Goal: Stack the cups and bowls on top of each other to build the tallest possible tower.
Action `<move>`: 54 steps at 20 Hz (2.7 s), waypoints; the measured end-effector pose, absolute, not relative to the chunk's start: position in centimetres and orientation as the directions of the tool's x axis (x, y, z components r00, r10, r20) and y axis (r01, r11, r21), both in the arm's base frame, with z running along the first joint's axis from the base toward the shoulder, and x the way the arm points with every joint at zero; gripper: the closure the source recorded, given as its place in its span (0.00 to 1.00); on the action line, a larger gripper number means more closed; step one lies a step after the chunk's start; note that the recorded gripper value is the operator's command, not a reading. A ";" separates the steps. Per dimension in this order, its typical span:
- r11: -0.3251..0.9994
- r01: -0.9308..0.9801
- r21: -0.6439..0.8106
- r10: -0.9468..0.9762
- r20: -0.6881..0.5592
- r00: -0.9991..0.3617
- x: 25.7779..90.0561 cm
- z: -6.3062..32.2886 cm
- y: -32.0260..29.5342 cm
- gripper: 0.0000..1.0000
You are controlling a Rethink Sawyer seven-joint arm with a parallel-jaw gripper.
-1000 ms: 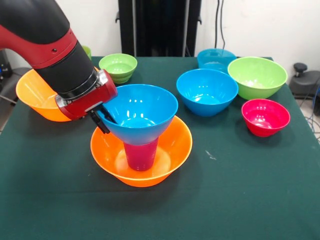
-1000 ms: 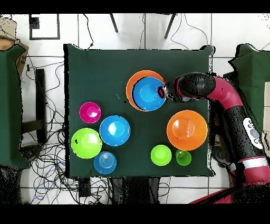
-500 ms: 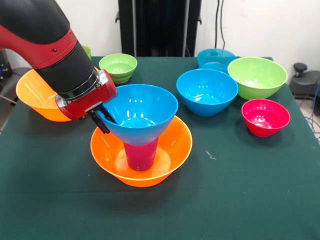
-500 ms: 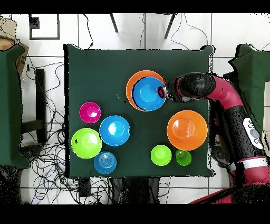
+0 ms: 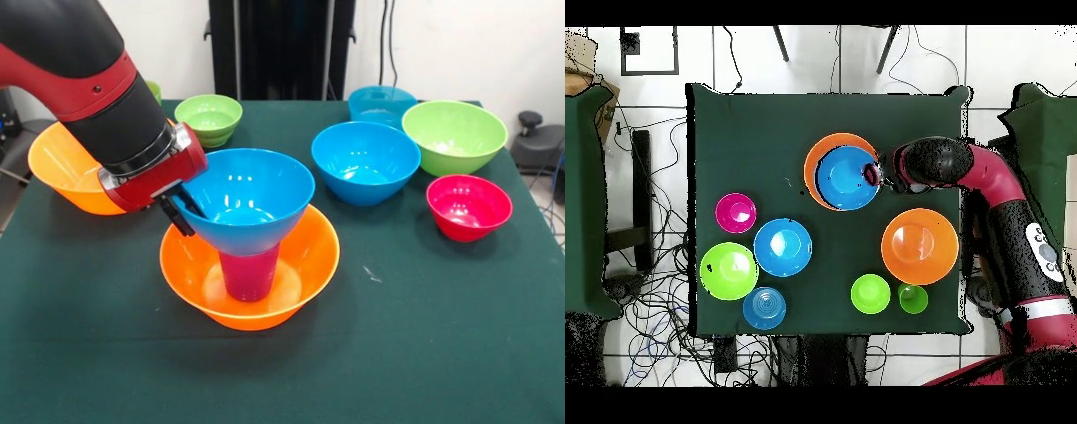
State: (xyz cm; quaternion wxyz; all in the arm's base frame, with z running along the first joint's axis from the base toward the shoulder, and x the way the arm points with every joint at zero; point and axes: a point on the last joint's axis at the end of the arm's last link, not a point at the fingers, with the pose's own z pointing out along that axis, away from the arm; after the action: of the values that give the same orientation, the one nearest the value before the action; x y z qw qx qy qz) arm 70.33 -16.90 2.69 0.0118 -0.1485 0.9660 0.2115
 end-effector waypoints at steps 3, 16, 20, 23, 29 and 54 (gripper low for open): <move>0.867 -0.294 0.403 -0.284 -0.085 -0.955 70.3 2.6 -16.9 0.00; 0.870 -0.298 0.393 -0.286 -0.090 -0.954 70.3 2.3 -16.8 0.00; 0.870 -0.299 0.392 -0.287 -0.090 -0.954 70.3 2.3 -16.8 0.00; 0.870 -0.300 0.390 -0.288 -0.090 -0.953 70.3 2.3 -16.8 0.00; 0.871 -0.301 0.388 -0.289 -0.090 -0.953 70.3 2.3 -16.9 0.00; 0.885 -0.344 0.315 -0.331 -0.096 -0.939 70.8 5.8 -17.1 0.00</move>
State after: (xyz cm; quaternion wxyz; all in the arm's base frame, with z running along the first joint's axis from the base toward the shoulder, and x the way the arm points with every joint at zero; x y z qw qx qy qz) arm 70.85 -17.10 5.79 0.0199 -0.1739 0.9705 0.1656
